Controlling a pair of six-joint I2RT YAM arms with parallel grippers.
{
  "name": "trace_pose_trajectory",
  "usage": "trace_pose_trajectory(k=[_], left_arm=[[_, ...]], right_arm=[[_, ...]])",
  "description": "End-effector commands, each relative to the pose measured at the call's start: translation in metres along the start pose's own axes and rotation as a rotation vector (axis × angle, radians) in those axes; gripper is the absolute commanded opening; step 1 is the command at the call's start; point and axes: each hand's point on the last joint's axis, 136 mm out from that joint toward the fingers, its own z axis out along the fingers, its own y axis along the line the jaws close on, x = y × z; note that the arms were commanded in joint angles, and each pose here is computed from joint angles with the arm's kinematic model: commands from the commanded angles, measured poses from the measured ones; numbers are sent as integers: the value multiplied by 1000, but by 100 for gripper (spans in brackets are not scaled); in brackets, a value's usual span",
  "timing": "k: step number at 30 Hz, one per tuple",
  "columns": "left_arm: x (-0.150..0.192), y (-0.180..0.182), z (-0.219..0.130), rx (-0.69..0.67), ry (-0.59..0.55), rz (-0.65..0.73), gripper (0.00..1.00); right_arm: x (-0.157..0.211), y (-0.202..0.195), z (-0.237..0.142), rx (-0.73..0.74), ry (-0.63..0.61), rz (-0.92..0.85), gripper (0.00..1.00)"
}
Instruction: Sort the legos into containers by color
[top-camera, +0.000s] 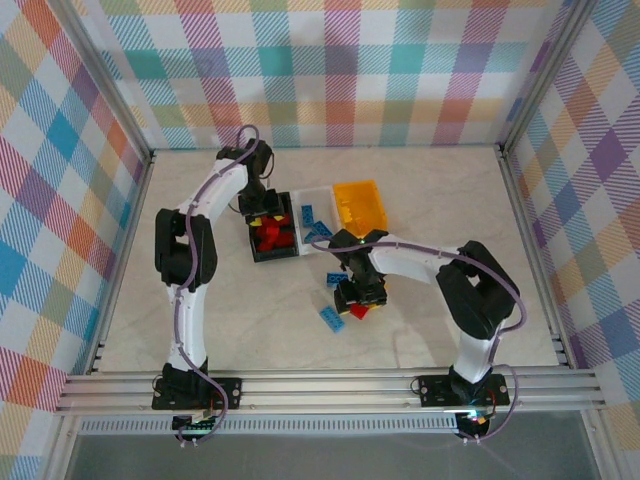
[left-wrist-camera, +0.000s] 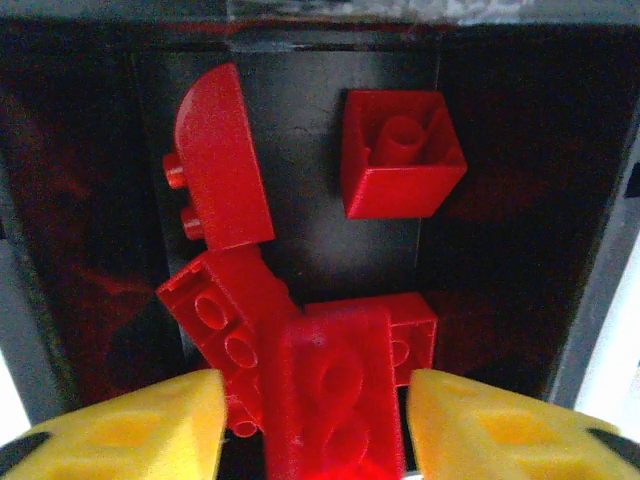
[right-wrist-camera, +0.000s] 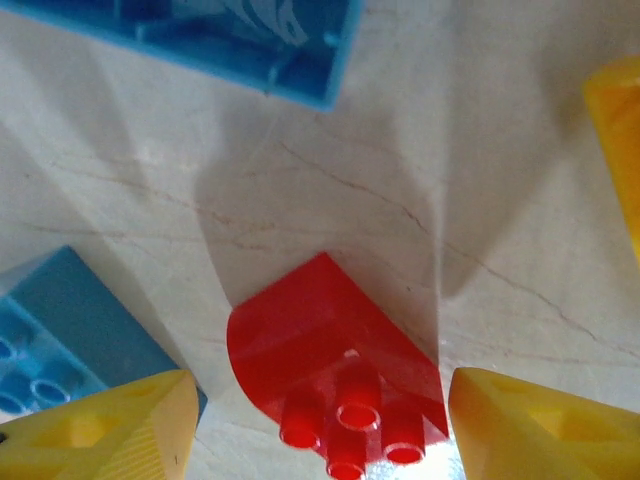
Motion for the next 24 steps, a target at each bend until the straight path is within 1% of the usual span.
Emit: trace_pose_trajectory(k=[1,6,13,18,23,24], left_arm=[[3,4,-11,-9,14,2,57],[7,2,-24,10,0,3,60],[22,-7,-40,91,-12,-32,62],[39,-3,-45,107,-11,-44,63],[57,3,-50,103,-7,-42,64],[60,4,-52,103,-11,-42,64]], right_arm=[[-7,4,2,-4,3,-9,67],[-6,4,8,3,23,-7,66],[4,1,9,-5,31,4,58],[8,-3,15,32,37,-9,53],[4,-9,14,66,16,-7,41],[4,-9,13,66,14,-7,39]])
